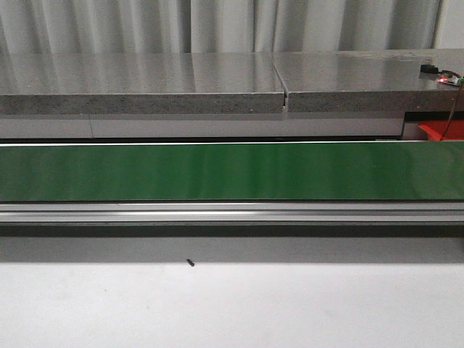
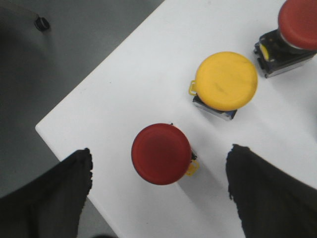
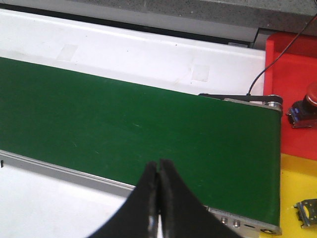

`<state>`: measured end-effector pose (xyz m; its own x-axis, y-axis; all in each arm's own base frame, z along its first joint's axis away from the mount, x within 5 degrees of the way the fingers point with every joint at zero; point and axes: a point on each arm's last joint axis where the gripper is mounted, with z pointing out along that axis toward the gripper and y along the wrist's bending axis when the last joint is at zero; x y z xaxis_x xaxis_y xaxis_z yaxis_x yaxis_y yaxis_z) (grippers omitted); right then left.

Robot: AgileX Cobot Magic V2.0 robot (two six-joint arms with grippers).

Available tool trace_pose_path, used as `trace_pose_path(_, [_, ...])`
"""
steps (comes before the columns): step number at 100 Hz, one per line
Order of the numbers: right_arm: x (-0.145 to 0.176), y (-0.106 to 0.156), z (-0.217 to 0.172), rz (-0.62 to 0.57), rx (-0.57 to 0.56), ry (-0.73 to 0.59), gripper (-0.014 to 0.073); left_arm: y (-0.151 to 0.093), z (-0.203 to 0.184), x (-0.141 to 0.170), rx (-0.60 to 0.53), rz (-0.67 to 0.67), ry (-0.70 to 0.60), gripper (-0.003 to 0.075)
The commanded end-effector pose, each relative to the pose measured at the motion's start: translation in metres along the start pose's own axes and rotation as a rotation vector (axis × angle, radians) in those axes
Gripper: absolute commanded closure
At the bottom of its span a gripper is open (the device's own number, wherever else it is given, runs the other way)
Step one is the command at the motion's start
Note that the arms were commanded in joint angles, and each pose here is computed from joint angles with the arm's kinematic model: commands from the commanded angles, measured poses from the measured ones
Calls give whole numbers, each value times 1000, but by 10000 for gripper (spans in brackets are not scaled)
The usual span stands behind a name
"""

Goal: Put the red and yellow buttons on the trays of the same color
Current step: 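Grasp another red button from the table with the left gripper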

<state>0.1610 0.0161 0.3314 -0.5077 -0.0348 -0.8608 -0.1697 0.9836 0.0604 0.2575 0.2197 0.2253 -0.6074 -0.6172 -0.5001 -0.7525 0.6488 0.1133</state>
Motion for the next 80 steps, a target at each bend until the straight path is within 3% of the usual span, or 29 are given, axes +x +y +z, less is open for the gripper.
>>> trace_pose_path(1, [-12, 0, -5, -11, 14, -84, 704, 3, -10, -14, 11, -7, -90, 174])
trace_pose_path(62, [-12, 0, -5, -11, 14, -83, 704, -4, 29, -8, 27, -8, -22, 180])
trace_pose_path(70, [-12, 0, -5, -11, 14, -83, 704, -5, 30, -8, 27, -7, -20, 228])
trace_pose_path(80, [-12, 0, -5, -11, 14, -83, 704, -5, 30, -9, 31, -7, -29, 352])
